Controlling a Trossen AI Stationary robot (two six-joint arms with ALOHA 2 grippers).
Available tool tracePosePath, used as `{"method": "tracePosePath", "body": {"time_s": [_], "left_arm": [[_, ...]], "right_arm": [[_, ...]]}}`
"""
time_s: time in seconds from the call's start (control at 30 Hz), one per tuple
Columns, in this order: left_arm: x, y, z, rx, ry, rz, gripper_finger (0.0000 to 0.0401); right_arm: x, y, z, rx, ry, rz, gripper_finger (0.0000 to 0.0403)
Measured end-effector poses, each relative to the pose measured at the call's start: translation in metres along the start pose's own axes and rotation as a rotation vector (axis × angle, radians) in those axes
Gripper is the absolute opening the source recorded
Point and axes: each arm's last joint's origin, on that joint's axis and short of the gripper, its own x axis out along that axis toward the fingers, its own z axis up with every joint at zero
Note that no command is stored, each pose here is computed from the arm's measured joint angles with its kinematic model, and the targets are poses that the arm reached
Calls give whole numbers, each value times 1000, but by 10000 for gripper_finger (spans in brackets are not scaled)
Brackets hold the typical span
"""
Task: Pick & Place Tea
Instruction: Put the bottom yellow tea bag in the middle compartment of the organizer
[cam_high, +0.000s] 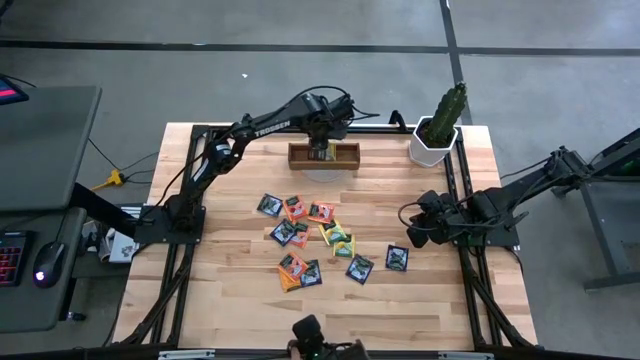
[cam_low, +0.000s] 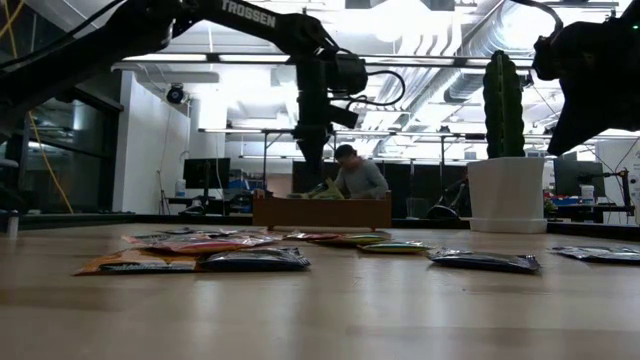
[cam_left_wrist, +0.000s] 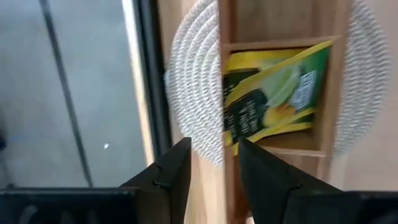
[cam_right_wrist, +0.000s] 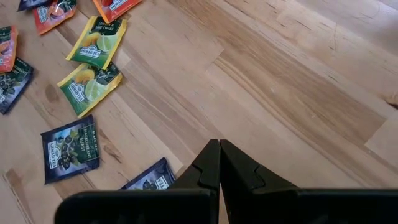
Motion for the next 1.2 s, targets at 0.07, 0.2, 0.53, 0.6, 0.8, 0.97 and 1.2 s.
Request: {"method": "tracePosePath", "body": {"time_s": [0.07,0.2,0.53,0.6,0.8,0.97,1.2], "left_arm": [[0,0,0,-5,3,-5,133],[-10,0,1,-35,-65,-72,133],[-16,-6,5,-103,-220,-320,21],[-17,-7,6,-121,-240,-360,9],[-9,-12,15,-148,-267,-382,3],[-6,-15,18,-158,-267,-398,1],[-2,-14,21,-205,-276,-384,0]], "right_arm": [[0,0,0,0,-1,0,0],[0,0,0,1,-2,-1,0],[0,0,0,-1,-14,-7,0],[0,0,1,-1,-21,-9,0],[0,0,1,-1,-28,-12,0],[0,0,1,-2,-29,-12,0],[0,0,1,-3,-30,-13,0]]}}
